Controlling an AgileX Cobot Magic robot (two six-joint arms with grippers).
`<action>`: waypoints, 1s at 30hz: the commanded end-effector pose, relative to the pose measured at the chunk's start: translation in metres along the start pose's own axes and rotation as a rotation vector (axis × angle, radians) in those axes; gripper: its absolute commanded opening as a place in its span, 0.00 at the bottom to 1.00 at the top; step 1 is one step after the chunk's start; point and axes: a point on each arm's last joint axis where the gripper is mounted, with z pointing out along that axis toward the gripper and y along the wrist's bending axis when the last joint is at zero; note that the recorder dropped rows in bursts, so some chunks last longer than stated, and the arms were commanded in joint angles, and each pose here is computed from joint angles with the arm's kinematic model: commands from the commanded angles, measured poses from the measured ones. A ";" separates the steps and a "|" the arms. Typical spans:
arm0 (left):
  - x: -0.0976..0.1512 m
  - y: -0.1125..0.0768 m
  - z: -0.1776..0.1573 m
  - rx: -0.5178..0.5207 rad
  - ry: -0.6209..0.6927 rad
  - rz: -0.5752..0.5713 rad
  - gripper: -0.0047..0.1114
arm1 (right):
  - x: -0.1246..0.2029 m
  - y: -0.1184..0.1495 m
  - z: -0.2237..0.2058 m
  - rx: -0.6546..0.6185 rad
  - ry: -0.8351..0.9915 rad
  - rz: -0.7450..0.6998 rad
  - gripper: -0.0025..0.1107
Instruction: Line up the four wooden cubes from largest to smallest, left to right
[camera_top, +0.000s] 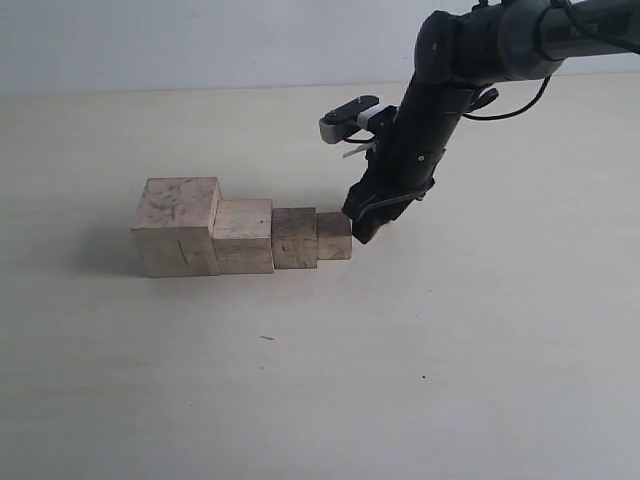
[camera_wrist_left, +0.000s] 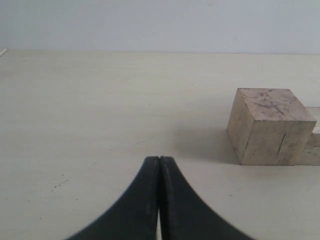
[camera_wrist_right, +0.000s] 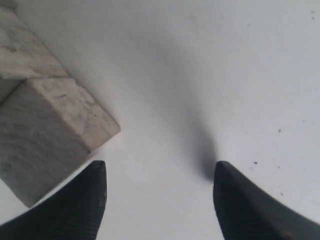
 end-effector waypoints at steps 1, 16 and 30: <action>-0.001 0.000 0.000 0.003 -0.017 0.003 0.04 | 0.003 -0.004 -0.009 0.055 0.034 -0.046 0.55; -0.001 0.000 0.000 0.003 -0.017 0.003 0.04 | 0.011 0.014 -0.095 0.141 0.009 0.206 0.02; -0.001 0.000 0.000 0.003 -0.017 0.003 0.04 | 0.035 0.058 -0.154 0.012 -0.472 0.384 0.02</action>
